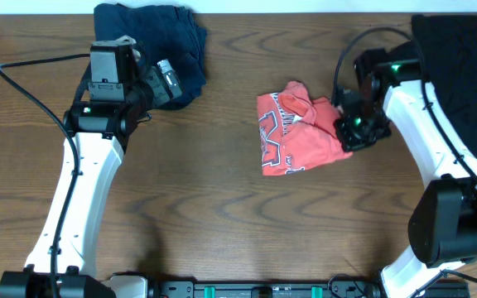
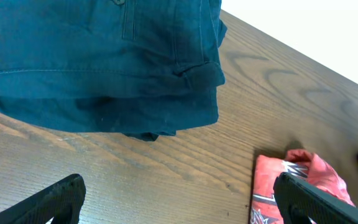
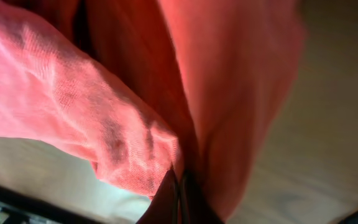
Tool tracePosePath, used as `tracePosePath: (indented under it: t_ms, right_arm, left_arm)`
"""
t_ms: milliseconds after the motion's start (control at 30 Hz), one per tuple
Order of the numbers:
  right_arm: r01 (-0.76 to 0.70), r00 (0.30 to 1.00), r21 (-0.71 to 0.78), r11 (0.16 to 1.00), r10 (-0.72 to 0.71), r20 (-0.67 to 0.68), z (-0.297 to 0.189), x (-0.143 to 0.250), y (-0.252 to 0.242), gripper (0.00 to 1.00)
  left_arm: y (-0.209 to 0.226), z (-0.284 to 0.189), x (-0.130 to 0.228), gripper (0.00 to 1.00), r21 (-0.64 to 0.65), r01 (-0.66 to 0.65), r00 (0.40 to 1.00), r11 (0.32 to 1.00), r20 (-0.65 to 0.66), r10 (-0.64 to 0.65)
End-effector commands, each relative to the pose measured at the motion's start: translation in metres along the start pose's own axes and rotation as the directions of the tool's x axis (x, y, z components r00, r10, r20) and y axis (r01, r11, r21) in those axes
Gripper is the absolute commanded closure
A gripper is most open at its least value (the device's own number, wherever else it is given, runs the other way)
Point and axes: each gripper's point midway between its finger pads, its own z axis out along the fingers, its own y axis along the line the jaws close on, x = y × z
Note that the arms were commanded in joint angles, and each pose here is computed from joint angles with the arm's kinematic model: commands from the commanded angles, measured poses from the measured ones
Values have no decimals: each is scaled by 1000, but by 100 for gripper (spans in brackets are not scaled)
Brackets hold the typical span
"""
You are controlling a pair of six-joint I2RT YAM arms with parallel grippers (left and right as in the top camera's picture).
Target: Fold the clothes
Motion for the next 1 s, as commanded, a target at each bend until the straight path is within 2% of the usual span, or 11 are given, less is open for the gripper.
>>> tracePosePath:
  t_ms: [0,100,200,233,267,333,400,567,833,900,967]
  right_arm:
    - [-39,999,-15,999,38,-30,7,7,1,99]
    - [-10,1000,-28,1000,10,7,-2,0,5,99]
    - [82,988,-76,994,-71,139,-32,-22,25,98]
    - [108,976,-59,992,-94,198,-45,-33,30,94]
    - [125,965,-48,991,-110,237,-55,-40,34,86]
    - [154,938,-26,988,-138,319,-72,-56,44,54]
    - [136,921,-21,991,-118,372,-77,-71,52,50]
    - [70,930,-57,996,-44,365,-59,-87,58,49]
    - [-51,985,-68,996,62,161,7,-80,56,55]
    - [-112,984,-19,994,114,136,18,-80,45,63]
    - [-151,982,35,988,146,123,23,-79,33,80]
  left_arm:
    - [4,4,1,2,-15,-14,1000,1000,-7,14]
    - [5,6,2,2,-18,-13,1000,1000,-14,13]
    - [7,11,6,2,-27,-12,999,1000,-30,12]
    - [8,12,6,2,-29,-12,999,1000,-33,11]
    - [8,14,7,2,-30,-12,999,999,-36,11]
    - [8,14,6,2,-28,-12,999,1000,-32,11]
    - [6,14,2,2,-21,-13,1000,1000,-18,12]
    - [5,14,1,2,-19,-13,1000,1000,-14,13]
    - [5,14,1,2,-19,-13,1000,1000,-14,13]
    - [5,14,1,2,-19,-13,1000,1000,-14,13]
    - [5,14,1,2,-19,-13,1000,1000,-14,13]
